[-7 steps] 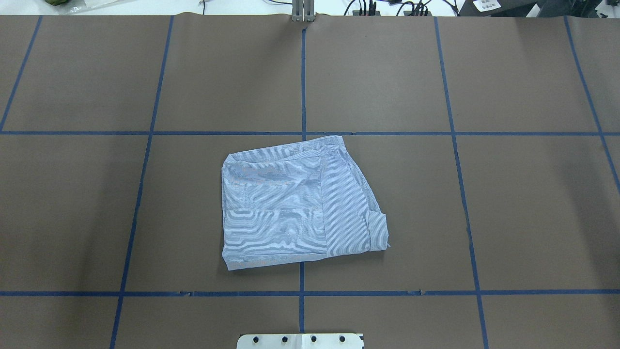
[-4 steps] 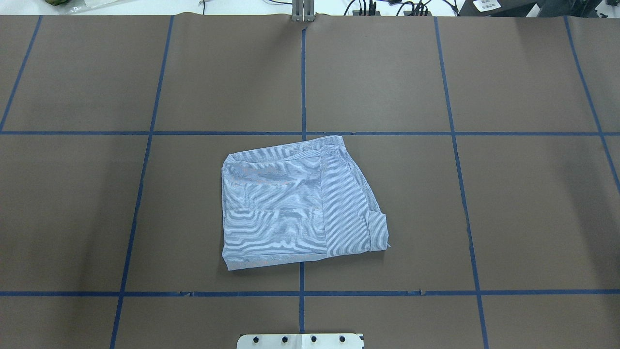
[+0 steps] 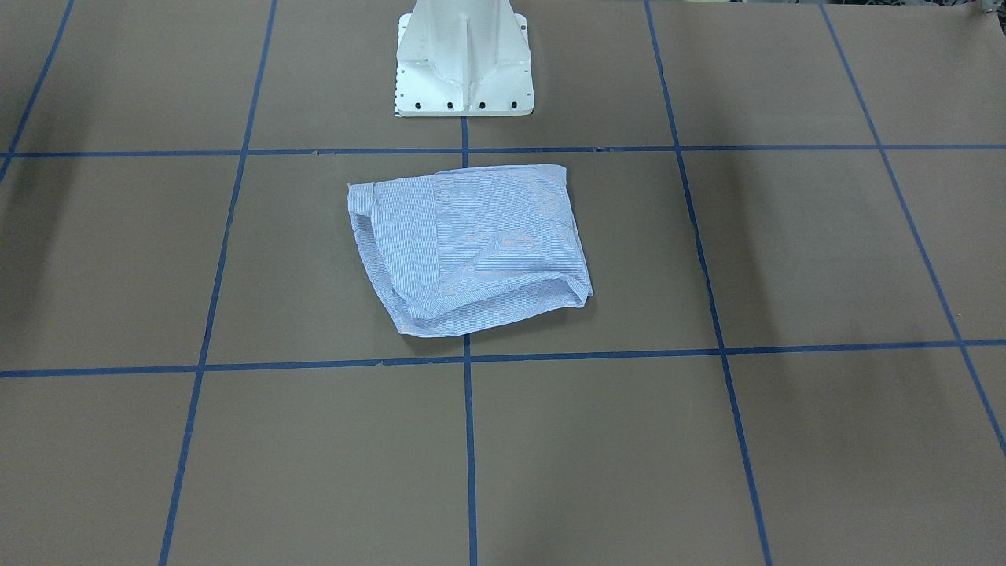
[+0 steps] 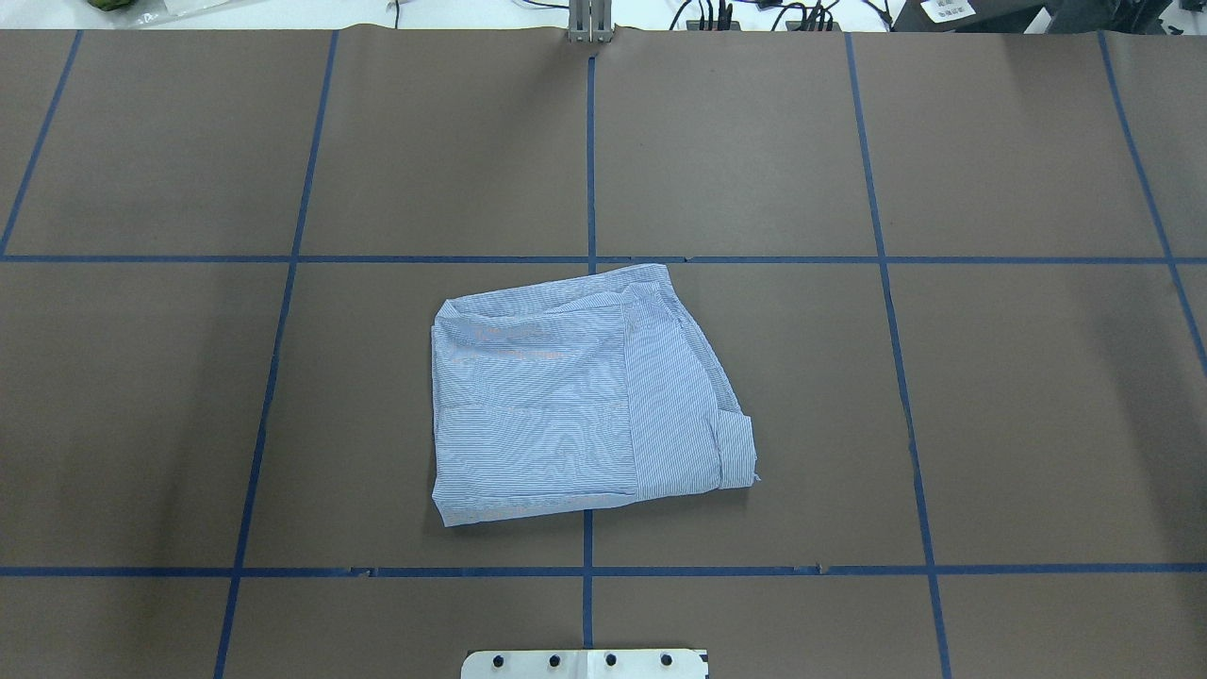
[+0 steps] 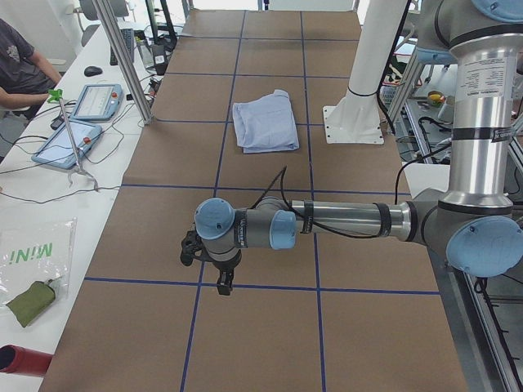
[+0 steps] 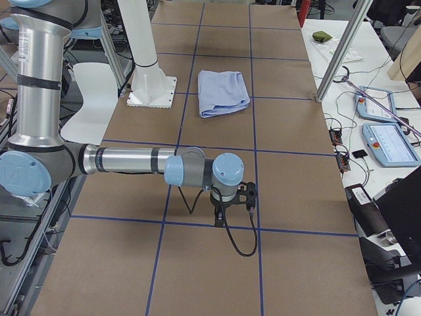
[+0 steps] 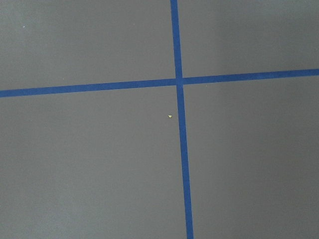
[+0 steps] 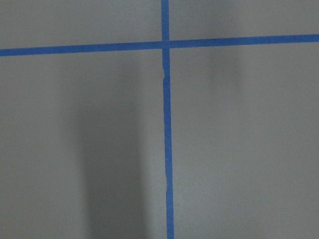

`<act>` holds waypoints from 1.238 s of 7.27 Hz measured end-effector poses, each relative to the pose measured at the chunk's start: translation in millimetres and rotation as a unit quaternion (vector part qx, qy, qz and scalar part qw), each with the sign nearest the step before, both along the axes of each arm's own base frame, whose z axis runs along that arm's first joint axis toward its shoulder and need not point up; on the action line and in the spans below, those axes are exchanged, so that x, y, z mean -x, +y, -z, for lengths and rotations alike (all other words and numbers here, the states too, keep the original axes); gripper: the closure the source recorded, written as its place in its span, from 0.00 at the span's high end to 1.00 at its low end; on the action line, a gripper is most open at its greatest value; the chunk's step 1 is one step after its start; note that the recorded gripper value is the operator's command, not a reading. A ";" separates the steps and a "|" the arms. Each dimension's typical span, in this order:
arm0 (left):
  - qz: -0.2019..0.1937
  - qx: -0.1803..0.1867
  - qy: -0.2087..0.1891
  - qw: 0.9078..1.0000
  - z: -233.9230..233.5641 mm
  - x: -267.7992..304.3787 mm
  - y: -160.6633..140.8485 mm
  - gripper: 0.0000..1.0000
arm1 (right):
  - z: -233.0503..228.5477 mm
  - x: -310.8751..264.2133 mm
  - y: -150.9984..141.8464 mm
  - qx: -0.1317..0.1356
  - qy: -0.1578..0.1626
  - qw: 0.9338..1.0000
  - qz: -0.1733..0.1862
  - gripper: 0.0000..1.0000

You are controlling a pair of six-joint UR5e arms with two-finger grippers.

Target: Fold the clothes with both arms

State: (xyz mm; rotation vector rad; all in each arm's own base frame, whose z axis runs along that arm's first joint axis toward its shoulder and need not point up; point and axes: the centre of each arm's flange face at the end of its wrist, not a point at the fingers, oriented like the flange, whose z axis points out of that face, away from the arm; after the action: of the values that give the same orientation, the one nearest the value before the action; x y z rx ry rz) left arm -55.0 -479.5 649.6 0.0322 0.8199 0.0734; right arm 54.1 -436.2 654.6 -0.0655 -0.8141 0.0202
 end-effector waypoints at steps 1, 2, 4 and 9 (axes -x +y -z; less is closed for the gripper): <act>0.000 0.000 0.000 1.000 0.2 0.0 0.0 1.00 | -3.2 0.1 -2.5 0.002 0.000 1.000 0.000 1.00; 0.000 0.000 0.000 1.000 0.2 0.0 0.2 1.00 | -3.1 0.1 -5.7 0.000 0.001 1.000 0.001 1.00; 0.000 -0.001 0.000 1.000 0.4 0.0 0.1 1.00 | -0.7 -0.4 -9.1 -0.004 0.002 1.000 0.001 1.00; 0.000 -0.002 0.000 1.000 1.2 0.0 -0.6 1.00 | 5.7 -0.7 -12.0 -0.010 0.003 1.000 0.000 1.00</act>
State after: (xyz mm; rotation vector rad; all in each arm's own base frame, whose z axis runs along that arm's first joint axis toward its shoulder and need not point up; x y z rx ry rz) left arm -55.0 -480.1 648.3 0.0354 0.8199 0.0748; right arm 54.8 -448.2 648.9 -0.0457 -0.8092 0.0123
